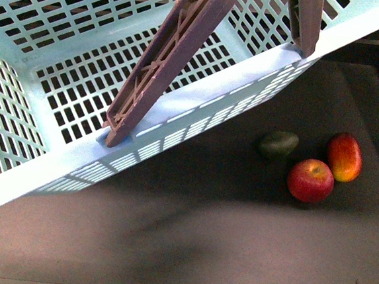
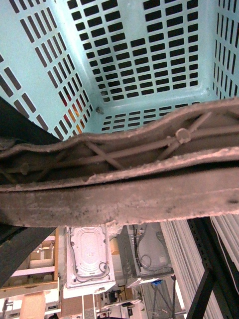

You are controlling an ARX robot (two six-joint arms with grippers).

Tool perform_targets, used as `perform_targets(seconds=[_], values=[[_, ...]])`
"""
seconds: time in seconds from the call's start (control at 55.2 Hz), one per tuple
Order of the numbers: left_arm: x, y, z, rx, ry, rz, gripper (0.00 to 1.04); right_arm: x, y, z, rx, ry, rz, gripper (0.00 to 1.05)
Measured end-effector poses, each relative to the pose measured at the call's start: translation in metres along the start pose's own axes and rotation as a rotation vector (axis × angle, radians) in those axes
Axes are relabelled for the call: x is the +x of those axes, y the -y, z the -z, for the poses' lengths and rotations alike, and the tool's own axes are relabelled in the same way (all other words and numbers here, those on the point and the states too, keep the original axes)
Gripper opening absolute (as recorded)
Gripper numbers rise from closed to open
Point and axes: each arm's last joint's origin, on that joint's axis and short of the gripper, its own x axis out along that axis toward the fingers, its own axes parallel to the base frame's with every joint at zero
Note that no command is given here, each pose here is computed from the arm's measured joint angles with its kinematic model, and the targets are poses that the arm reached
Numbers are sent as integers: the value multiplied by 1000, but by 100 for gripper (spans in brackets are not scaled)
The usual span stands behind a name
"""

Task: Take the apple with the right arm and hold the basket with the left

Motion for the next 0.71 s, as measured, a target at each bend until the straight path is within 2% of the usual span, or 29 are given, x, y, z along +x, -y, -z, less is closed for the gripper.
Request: perform_targets(seconds=[0.145, 0.272, 0.362, 0.471, 0.561, 0.706], values=[[0, 0, 0, -1, -1, 0, 18, 31, -8, -10, -101, 2, -89, 96], [0, 0, 0, -1, -3, 2, 18, 85, -10, -9, -240, -23, -87, 96], [0, 0, 0, -1, -2, 2, 18, 113, -14, -8, -284, -44, -83, 96], [0, 0, 0, -1, -3, 2, 18, 148, -20, -1, -326, -121, -89, 96], [0, 0, 0, -1, -3, 2, 18, 179, -31, 15, -383, -236, -110, 96], [0, 0, 0, -1, -2, 1, 18, 203, -42, 15, -407, -274, -126, 96]])
